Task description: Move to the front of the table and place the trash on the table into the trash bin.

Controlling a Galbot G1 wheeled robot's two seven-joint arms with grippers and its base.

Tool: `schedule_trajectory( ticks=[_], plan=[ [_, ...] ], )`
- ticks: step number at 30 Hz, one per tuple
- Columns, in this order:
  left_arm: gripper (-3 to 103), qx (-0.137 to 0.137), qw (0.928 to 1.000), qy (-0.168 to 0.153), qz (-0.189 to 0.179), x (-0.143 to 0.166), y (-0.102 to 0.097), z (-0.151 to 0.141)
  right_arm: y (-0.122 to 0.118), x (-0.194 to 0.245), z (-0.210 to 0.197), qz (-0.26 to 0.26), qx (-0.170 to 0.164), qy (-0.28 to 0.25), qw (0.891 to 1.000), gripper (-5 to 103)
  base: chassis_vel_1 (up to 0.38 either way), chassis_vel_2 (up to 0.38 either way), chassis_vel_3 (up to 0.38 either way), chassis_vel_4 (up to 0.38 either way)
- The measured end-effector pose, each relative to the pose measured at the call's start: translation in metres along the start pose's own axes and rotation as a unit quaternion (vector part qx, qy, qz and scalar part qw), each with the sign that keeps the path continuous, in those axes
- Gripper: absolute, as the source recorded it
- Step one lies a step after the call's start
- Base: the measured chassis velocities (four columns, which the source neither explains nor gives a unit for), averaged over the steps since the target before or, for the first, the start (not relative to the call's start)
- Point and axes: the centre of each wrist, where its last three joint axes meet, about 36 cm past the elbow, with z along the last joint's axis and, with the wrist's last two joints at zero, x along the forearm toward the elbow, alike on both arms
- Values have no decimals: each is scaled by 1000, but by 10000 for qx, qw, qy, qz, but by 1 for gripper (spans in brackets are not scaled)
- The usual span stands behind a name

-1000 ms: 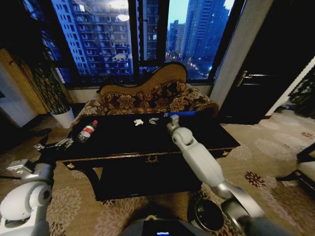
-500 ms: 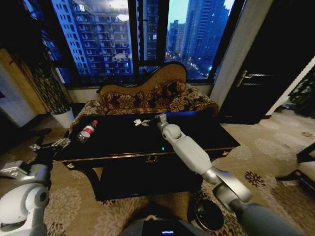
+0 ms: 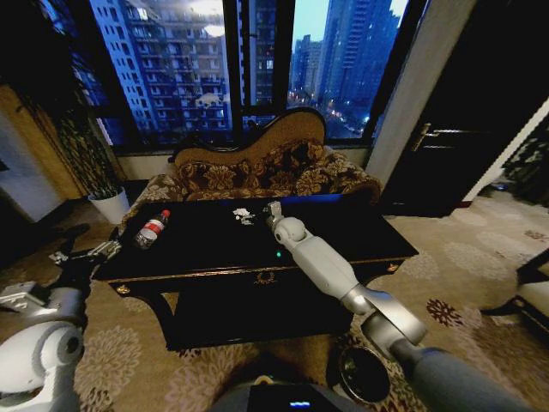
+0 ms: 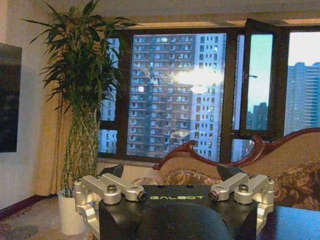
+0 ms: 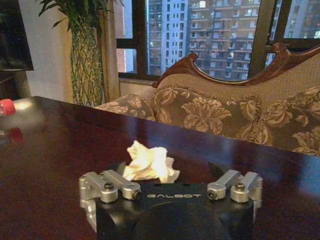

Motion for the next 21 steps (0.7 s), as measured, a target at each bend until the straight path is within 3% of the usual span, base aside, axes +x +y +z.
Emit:
schedule_trajectory(
  ticks=[3, 5, 7, 8, 10, 14, 21],
  plan=[
    [100, 6, 10000, -13, -2, 0, 0, 0, 1, 0, 2, -8, -5, 9, 10000, 84, 0, 0, 0, 0],
    [100, 19, 10000, -39, 0, -1, 0, 0, 2, 1, 6, -11, -8, 23, 10000, 68, 0, 0, 0, 0],
    [100, 25, 10000, -65, 1, -1, 1, 0, 2, 2, 7, -13, -10, 22, 10000, 68, 0, 0, 0, 0],
    [100, 40, 9999, -100, 2, -1, 1, 1, 3, 3, 9, -22, -19, 14, 10000, 57, 0, 0, 0, 0],
    [100, 52, 9999, -110, 4, -1, 1, 1, 3, 3, 9, -26, -23, 7, 10000, 57, 0, 0, 0, 0],
    [100, 76, 9999, -130, 9, -1, 2, 0, 4, 5, 9, -30, -42, -29, 10000, 36, 0, 0, 0, 0],
    [100, 82, 9999, -144, 16, -1, 2, -1, 4, 8, 9, -42, -53, -70, 10000, 25, 0, 0, 0, 0]
  ],
)
